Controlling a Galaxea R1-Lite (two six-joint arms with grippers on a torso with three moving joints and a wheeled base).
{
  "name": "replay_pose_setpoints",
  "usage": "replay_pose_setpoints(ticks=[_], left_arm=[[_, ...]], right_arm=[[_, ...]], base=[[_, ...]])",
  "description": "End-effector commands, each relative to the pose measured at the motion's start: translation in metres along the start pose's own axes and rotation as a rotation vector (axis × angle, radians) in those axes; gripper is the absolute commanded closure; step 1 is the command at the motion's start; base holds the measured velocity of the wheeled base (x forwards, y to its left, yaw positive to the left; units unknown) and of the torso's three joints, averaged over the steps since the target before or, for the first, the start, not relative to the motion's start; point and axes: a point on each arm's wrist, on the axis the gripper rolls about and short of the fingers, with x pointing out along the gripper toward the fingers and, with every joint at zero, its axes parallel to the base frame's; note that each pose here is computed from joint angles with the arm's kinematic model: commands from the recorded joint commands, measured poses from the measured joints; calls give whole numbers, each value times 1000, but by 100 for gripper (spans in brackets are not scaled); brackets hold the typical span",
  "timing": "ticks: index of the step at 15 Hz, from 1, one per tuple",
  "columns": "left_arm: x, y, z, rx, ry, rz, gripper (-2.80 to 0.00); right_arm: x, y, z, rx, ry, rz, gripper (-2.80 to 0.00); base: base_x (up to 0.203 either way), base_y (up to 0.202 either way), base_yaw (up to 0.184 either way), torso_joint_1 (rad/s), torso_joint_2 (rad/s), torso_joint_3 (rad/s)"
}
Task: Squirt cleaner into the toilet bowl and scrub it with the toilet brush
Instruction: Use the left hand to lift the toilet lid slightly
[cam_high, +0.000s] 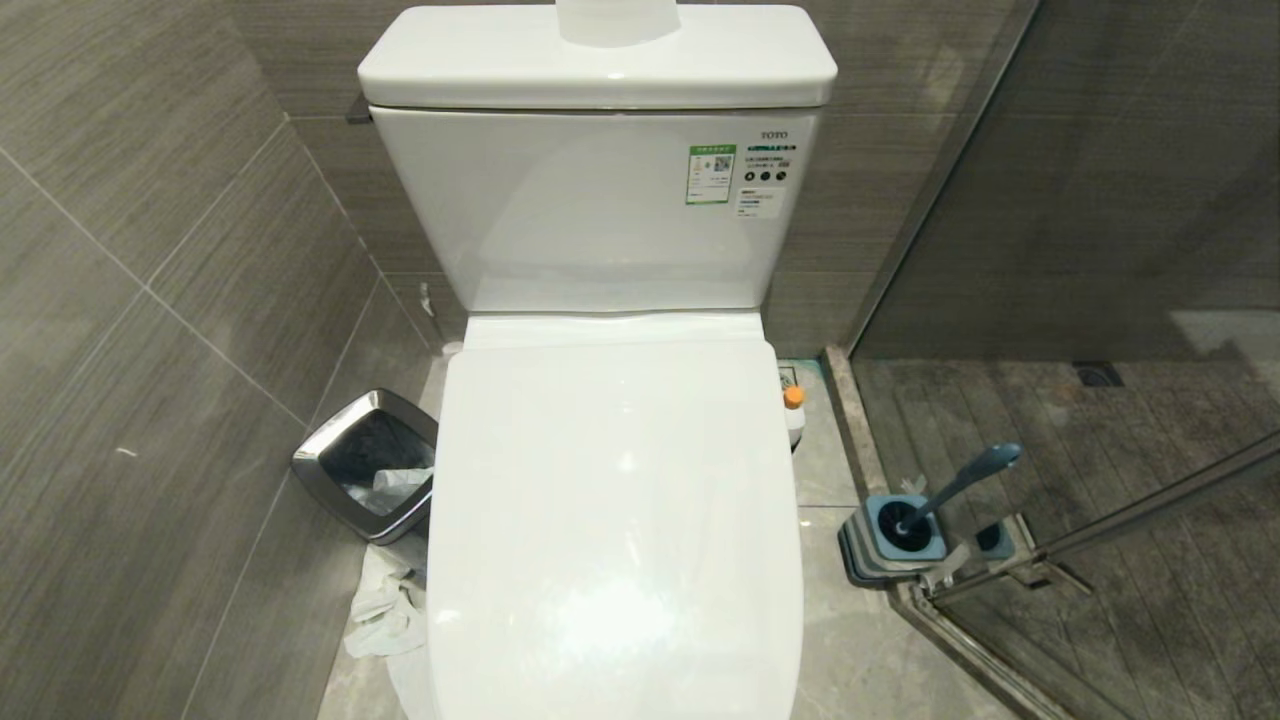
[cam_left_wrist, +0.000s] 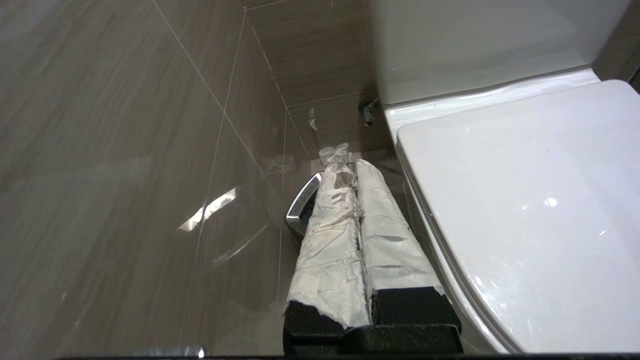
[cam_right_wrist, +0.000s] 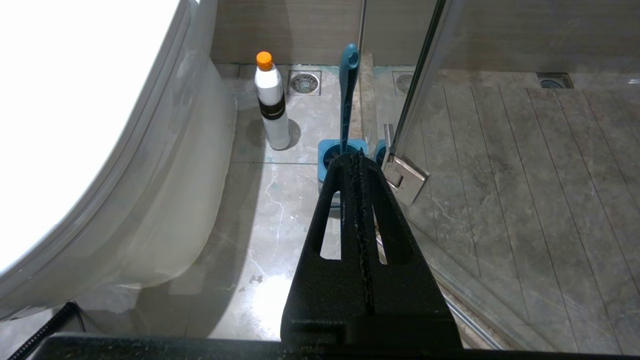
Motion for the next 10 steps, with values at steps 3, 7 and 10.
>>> replay_pose_setpoints(ticks=[3, 7, 10], left_arm=[[70, 9, 37, 6, 131, -5, 0], [129, 11, 38, -5, 259, -45, 0], [194, 6, 13, -84, 423, -141, 0]], right_arm=[[2, 0, -7, -1, 25, -2, 0], [2, 0, -7, -1, 24, -2, 0], [2, 0, -7, -1, 24, -1, 0]], base=[[0, 0, 0, 0, 0, 0], [0, 0, 0, 0, 0, 0], [0, 0, 0, 0, 0, 0]])
